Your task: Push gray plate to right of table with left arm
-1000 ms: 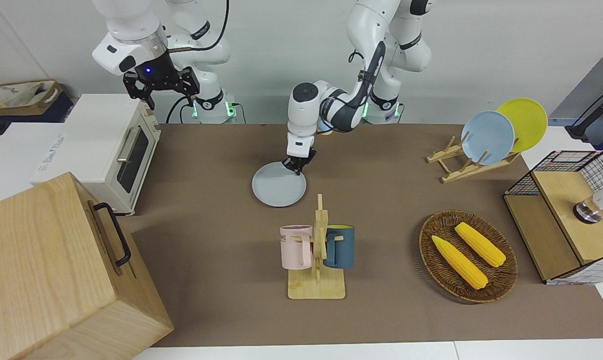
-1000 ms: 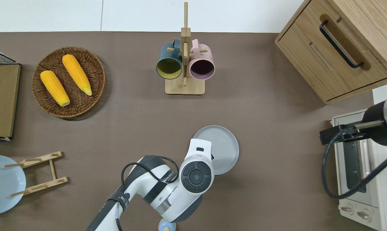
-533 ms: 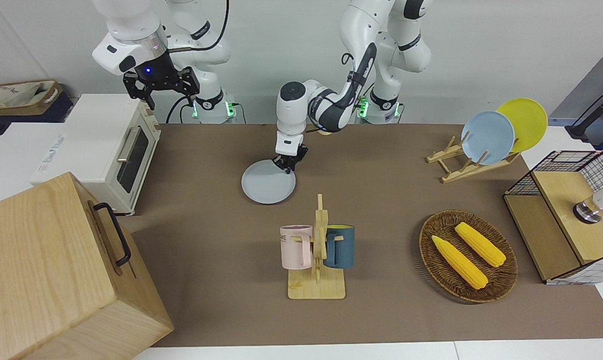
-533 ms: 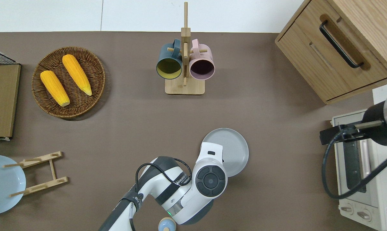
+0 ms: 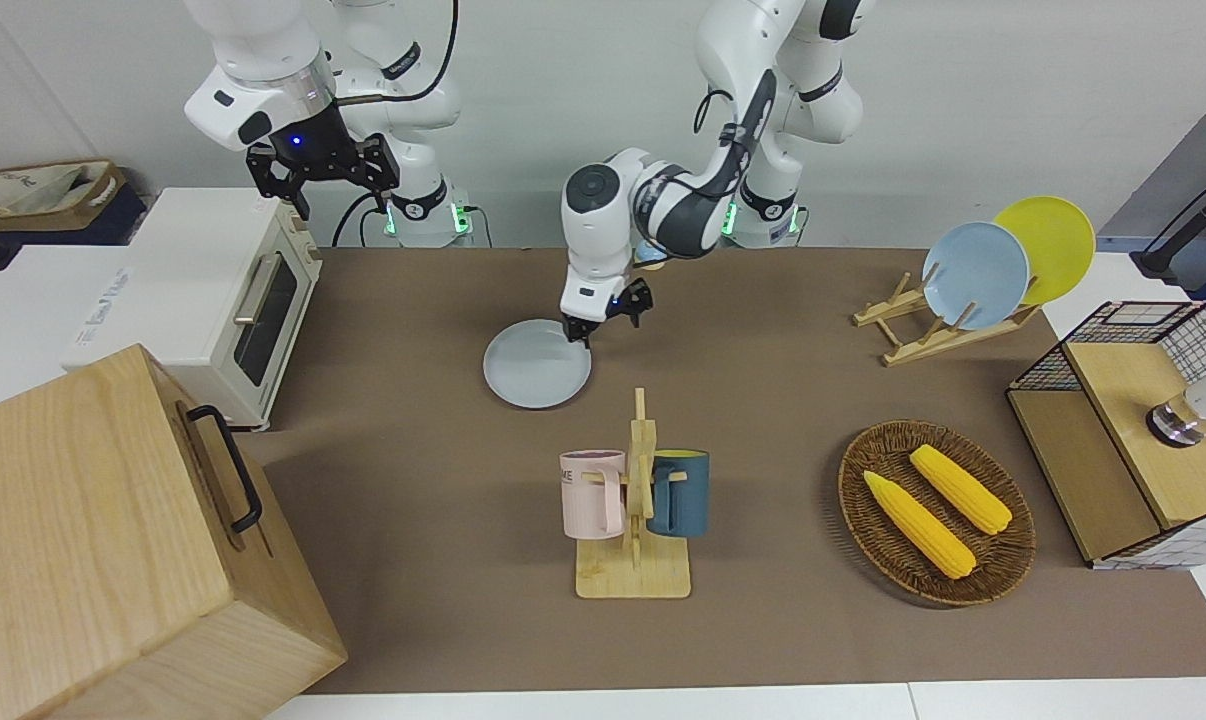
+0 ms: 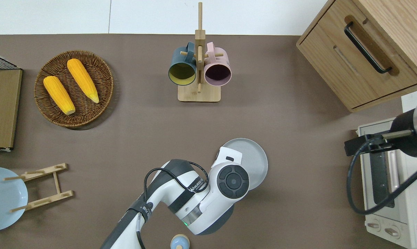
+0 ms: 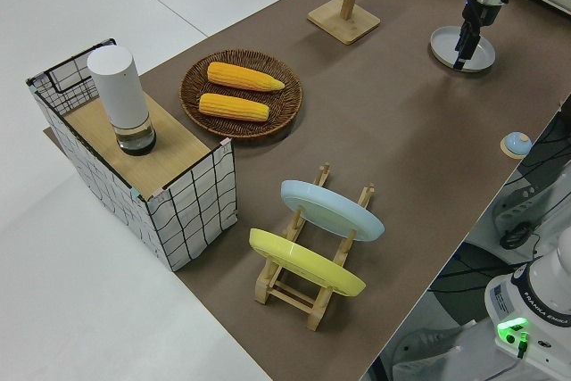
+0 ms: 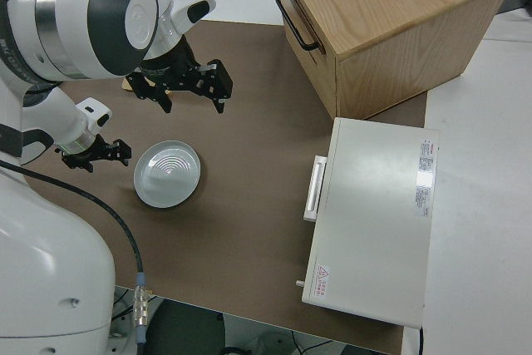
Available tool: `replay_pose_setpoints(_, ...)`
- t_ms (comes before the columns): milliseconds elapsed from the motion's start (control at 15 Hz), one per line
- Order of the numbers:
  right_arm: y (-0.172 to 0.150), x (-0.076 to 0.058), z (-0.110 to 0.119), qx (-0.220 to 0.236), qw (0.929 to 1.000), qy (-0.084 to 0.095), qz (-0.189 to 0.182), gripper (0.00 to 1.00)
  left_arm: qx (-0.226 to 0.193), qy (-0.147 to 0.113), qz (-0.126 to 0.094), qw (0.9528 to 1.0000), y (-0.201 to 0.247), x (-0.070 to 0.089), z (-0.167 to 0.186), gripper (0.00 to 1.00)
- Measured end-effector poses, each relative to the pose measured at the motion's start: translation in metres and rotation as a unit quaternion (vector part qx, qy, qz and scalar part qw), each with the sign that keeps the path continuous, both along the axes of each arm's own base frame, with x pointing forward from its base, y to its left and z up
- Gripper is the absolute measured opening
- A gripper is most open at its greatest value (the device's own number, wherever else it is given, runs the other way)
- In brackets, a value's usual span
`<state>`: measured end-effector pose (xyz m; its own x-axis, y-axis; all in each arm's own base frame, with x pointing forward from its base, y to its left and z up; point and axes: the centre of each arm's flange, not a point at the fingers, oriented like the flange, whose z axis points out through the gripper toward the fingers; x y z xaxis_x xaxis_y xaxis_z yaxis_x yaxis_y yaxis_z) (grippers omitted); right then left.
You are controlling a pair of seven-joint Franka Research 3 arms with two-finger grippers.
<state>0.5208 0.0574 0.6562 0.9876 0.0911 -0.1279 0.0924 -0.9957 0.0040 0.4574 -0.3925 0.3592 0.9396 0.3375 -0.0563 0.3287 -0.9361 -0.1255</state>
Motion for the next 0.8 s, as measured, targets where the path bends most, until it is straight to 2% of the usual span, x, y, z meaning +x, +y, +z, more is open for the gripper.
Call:
replay_pose_setpoints(133, 0.0, 0.0, 0.0, 0.0, 1.0, 0.0, 0.0, 0.99, 0.002, 0.011, -0.019, 0.9998, 0.033, 0.022, 0.035, 1.0)
replay_pose_setpoints(267, 0.0, 0.0, 0.0, 0.0, 1.0, 0.0, 0.0, 0.99, -0.002, 0.015, -0.049, 0.9987, 0.071, 0.036, 0.07, 1.0)
replay_pose_setpoints(467, 0.0, 0.0, 0.0, 0.0, 1.0, 0.0, 0.0, 0.99, -0.025, 0.022, -0.093, 0.9951, 0.182, 0.065, 0.13, 1.0)
replay_pose_setpoints(600, 0.0, 0.0, 0.0, 0.0, 1.0, 0.0, 0.0, 0.99, -0.035, 0.017, -0.105, 0.9937, 0.248, 0.072, 0.16, 1.0)
replay_pose_setpoints(800, 0.0, 0.0, 0.0, 0.0, 1.0, 0.0, 0.0, 0.99, -0.045, 0.011, -0.1, 0.9939, 0.303, 0.071, 0.195, 1.0)
